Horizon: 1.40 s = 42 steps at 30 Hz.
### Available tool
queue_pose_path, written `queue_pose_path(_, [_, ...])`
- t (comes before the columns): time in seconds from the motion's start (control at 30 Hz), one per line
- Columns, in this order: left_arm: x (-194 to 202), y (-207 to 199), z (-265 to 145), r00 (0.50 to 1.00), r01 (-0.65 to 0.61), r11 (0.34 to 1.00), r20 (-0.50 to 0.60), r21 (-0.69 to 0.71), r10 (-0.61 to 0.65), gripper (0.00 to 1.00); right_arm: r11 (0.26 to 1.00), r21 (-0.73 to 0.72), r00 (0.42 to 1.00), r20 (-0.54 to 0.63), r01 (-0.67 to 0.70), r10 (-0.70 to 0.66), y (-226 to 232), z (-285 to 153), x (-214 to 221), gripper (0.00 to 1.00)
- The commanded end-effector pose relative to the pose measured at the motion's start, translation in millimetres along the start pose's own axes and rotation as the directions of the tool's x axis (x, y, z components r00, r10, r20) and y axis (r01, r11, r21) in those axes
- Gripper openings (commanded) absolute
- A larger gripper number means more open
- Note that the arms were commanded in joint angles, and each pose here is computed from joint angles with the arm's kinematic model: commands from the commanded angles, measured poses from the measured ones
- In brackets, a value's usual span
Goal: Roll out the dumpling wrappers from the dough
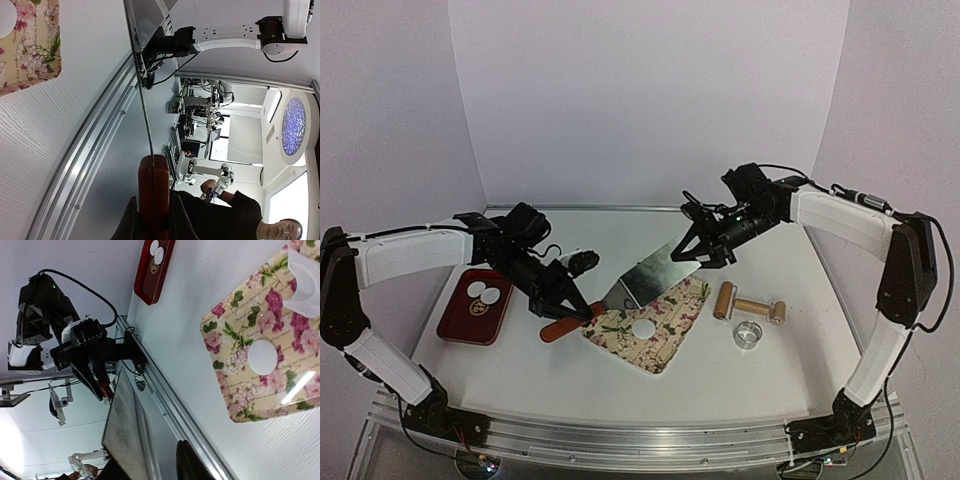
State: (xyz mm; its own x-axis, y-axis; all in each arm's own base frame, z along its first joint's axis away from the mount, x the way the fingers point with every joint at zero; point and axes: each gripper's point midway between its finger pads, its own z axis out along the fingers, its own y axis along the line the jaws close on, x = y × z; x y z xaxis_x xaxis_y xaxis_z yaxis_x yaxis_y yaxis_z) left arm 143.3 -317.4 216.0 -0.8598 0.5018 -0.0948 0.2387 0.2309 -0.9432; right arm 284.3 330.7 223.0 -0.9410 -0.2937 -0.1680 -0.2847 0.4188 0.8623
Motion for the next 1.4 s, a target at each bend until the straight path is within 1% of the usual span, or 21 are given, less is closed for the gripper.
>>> queue_pose_path(0.0, [-17,-24,-3,0.991,-0.131,0.99,0.042,0.051,0.129,0.0,0.994,-0.108,0.999,-0.042,0.011,-0.015,23,-3,10,0.16])
queue_pose_path(0.07, [-21,-22,-2,0.991,-0.129,0.991,0.053,0.044,0.127,0.0,0.994,-0.112,0.999,-0.043,0.003,-0.008,25,-4,11,0.02])
queue_pose_path(0.1, [-22,-19,-2,0.991,-0.124,0.992,0.061,0.032,0.122,0.04,0.995,-0.099,0.999,-0.033,0.001,-0.004,24,-5,10,0.0])
queue_pose_path(0.13, [-25,-16,-4,0.99,-0.118,0.993,0.075,0.017,0.117,0.18,0.998,-0.063,1.0,-0.011,-0.004,0.003,21,-7,7,0.0])
queue_pose_path(0.17, [-27,-13,-6,0.989,-0.113,0.994,0.095,0.002,0.112,0.36,0.999,-0.033,1.0,0.015,-0.007,0.008,18,-10,3,0.0])
queue_pose_path(0.2, [-28,-9,-9,0.988,-0.101,0.995,0.118,-0.012,0.102,0.5,1.0,-0.019,0.999,0.041,-0.006,0.007,17,-13,-1,0.0])
queue_pose_path(0.23, [-32,-7,-16,0.981,-0.101,0.994,0.161,-0.029,0.104,0.62,1.0,0.007,0.997,0.074,-0.02,0.019,17,-18,-5,0.0])
queue_pose_path(0.27, [-35,-7,-24,0.972,-0.102,0.994,0.21,-0.041,0.108,0.7,0.999,0.039,0.993,0.114,-0.035,0.03,14,-24,-10,0.0])
queue_pose_path(0.3, [-38,-8,-31,0.96,-0.106,0.993,0.256,-0.044,0.114,0.76,0.998,0.043,0.989,0.14,-0.044,0.038,14,-28,-14,0.0])
queue_pose_path(0.37, [-47,-13,-44,0.928,-0.119,0.992,0.351,-0.05,0.129,0.8,0.998,0.033,0.98,0.192,-0.053,0.045,19,-35,-23,0.0])
queue_pose_path(0.4, [-48,-14,-48,0.916,-0.108,0.993,0.384,-0.041,0.116,0.82,0.998,0.015,0.974,0.218,-0.061,0.057,23,-38,-28,0.0])
queue_pose_path(0.47, [-52,-14,-53,0.892,-0.095,0.995,0.441,-0.04,0.103,0.84,0.998,-0.042,0.962,0.269,-0.042,0.051,36,-41,-39,0.0])
queue_pose_path(0.6, [-55,-15,-68,0.851,-0.087,0.995,0.516,-0.043,0.097,0.85,0.991,-0.121,0.945,0.313,-0.057,0.092,45,-44,-46,0.0])
queue_pose_path(0.73, [-55,-22,-84,0.82,-0.087,0.996,0.568,0.005,0.069,0.85,0.991,-0.123,0.942,0.325,-0.044,0.083,47,-46,-47,0.0])
queue_pose_path(0.83, [-56,-28,-94,0.802,-0.096,0.995,0.595,0.04,0.054,0.82,0.991,-0.122,0.943,0.321,-0.046,0.084,45,-44,-47,0.0])
queue_pose_path(0.93, [-58,-29,-96,0.796,-0.087,0.995,0.604,0.057,0.035,0.77,0.991,-0.127,0.947,0.309,-0.048,0.085,44,-42,-45,0.0])
queue_pose_path(1.07, [-61,-23,-96,0.796,-0.048,0.997,0.606,0.059,0.003,0.75,0.992,-0.123,0.948,0.309,-0.035,0.072,44,-43,-42,0.0])
queue_pose_path(1.2, [-63,-18,-94,0.803,-0.012,0.998,0.595,0.063,-0.028,0.65,0.992,-0.118,0.95,0.303,-0.038,0.073,40,-41,-38,0.0])
queue_pose_path(1.37, [-66,-15,-94,0.804,0.02,0.998,0.592,0.062,-0.053,0.62,0.994,-0.104,0.948,0.31,-0.039,0.07,37,-39,-37,0.0])
